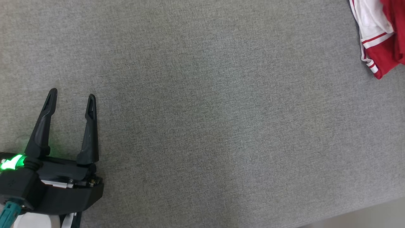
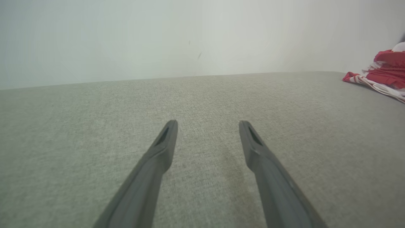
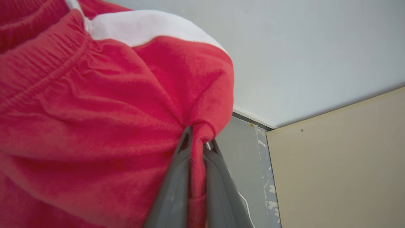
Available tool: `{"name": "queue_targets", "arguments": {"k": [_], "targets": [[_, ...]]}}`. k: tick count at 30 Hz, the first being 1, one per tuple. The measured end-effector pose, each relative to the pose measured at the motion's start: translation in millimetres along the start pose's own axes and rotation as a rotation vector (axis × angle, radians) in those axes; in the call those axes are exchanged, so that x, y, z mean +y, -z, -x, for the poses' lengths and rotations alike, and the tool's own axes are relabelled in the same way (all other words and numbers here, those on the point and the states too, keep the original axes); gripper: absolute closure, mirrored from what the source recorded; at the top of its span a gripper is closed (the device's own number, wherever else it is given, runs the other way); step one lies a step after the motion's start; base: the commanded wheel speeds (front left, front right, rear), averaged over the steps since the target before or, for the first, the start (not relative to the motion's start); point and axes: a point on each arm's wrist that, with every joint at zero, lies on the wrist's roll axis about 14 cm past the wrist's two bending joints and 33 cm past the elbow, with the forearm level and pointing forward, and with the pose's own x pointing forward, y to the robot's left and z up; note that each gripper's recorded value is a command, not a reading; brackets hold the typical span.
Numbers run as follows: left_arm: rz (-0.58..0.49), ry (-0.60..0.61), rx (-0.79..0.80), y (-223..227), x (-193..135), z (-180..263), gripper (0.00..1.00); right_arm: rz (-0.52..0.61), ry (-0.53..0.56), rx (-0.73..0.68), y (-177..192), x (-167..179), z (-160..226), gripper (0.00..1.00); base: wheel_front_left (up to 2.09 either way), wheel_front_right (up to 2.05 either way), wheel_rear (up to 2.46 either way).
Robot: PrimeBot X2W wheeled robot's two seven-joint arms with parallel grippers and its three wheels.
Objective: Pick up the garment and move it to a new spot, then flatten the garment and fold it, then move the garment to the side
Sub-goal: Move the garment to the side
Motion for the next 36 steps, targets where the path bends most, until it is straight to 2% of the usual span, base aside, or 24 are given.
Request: {"name": "queue_targets", "arguments": {"k": [5, 6, 7, 8, 9, 13, 19, 22, 31, 36], "targets": [[0.002, -0.002, 0.012, 6.7, 1.8, 0.4, 0.0, 0.083, 0.018, 0.028, 2.1, -5.3, -11.2, 1.0, 0.0, 0.0, 0.0], [0.003, -0.004, 0.012, 6.6, 1.9, 0.9, 0.0, 0.112, 0.019, 0.04, 2.9, -5.6, -13.2, 0.92, 0.0, 0.0, 0.0], [0.004, -0.007, 0.012, 6.4, 2.7, 1.3, 0.0, 0.143, 0.022, 0.037, 0.5, -6.8, -15.3, 0.55, 0.0, 0.0, 0.0], [0.003, -0.01, 0.012, 6.2, 3.5, 1.7, 0.0, 0.161, 0.03, 0.029, -3.0, -9.3, -17.3, 0.21, 0.0, 0.0, 0.0], [0.004, -0.014, 0.012, 5.9, 4.3, 2.1, 0.0, 0.159, 0.036, 0.024, -5.2, -10.9, -19.1, 0.0, 0.0, 0.0, 0.0], [0.001, -0.029, 0.013, 3.9, 8.4, 4.5, 0.0, 0.168, 0.054, 0.012, -11.2, -14.5, -22.7, 0.0, 0.0, 0.0, 0.0], [0.0, -0.054, 0.019, -1.5, 12.6, 10.4, 0.0, 0.141, 0.084, -0.15, -51.7, -21.2, -17.0, 0.0, 0.0, 0.0, 0.0], [-0.004, -0.07, 0.018, -8.2, 14.8, 16.5, 0.0, 0.064, 0.078, -0.264, -78.1, -14.0, -10.3, 0.0, 0.0, 0.0, 0.0], [-0.028, -0.162, 0.012, -39.8, 30.5, 56.9, 0.0, -0.097, -0.034, -0.575, -151.4, 43.0, 36.9, 0.0, 0.0, 0.0, 0.0], [-0.042, -0.216, -0.012, -62.6, 38.7, 85.5, 0.0, -0.203, -0.094, -0.677, -169.2, 75.3, 74.7, 0.0, 0.0, 0.0, 0.0]]}}
